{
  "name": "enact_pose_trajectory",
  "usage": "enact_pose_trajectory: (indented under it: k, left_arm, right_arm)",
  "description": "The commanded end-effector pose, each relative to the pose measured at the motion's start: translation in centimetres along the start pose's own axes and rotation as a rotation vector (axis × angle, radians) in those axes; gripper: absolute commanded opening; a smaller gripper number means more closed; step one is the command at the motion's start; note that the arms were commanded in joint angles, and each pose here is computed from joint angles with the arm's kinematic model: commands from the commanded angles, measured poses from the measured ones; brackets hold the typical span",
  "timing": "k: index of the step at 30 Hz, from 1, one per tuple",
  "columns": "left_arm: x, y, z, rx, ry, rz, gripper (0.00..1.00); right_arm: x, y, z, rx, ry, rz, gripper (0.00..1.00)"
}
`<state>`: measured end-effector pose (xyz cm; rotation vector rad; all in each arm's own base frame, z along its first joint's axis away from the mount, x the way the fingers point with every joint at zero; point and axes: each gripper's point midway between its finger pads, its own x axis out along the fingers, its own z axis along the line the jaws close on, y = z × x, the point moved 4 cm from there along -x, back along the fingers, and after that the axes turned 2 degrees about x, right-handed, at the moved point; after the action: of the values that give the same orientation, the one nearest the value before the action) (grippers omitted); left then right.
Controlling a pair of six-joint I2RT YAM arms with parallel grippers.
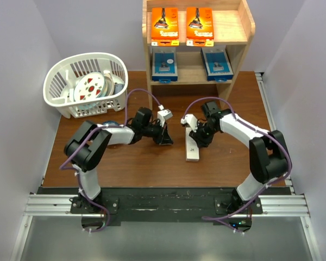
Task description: Place and organize the shaving razors onto the shelf
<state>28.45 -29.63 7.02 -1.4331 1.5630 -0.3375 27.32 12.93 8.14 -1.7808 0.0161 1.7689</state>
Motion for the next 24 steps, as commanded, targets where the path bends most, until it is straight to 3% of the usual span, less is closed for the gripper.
enact_pose_trajectory:
  k: [1, 10, 13, 20, 21, 22, 23, 24]
  left_arm:
    - [2.8, -1.8, -0.9, 0.05, 0.075, -0.057, 0.0]
    - [4.7, -1.7, -1.0, -0.018, 0.106, -0.064, 0.0]
    - [4.6, -1.7, -1.3, -0.026, 0.111, -0.065, 0.0]
    - [1.0, -2.6, -2.4, 0.007, 0.071, -0.05, 0.0]
    - [0.0, -2.9, -2.0, -0.001, 0.054, -0.058, 0.01]
    - [-0.9, -2.4, -1.9, -0.012, 0.046, -0.036, 0.06]
    - [-2.5, -3.0, -2.0, -0.003, 0.035, -0.057, 0.18]
    - [-3.4, -2.9, -2.0, -0.001, 0.028, -0.057, 0.29]
  right_arm:
    - [0.7, -2.3, -1.4, 0.179, 0.034, -0.037, 0.32]
    - [2.4, -6.9, -2.6, 0.162, -0.09, -0.131, 0.4]
    - [2.2, -7.8, -3.6, 0.17, -0.052, -0.151, 0.44]
    - [-2.0, -7.9, -2.6, 0.266, 0.042, -0.218, 0.68]
    - [-2.3, -7.8, -2.0, 0.261, 0.032, -0.229, 0.74]
    - [-3.3, -8.1, -1.5, 0.244, 0.035, -0.267, 0.88]
    - [-3.0, -7.6, -0.7, 0.239, 0.01, -0.266, 0.99]
    - [-2.9, -7.8, -0.5, 0.227, 0.017, -0.286, 0.99]
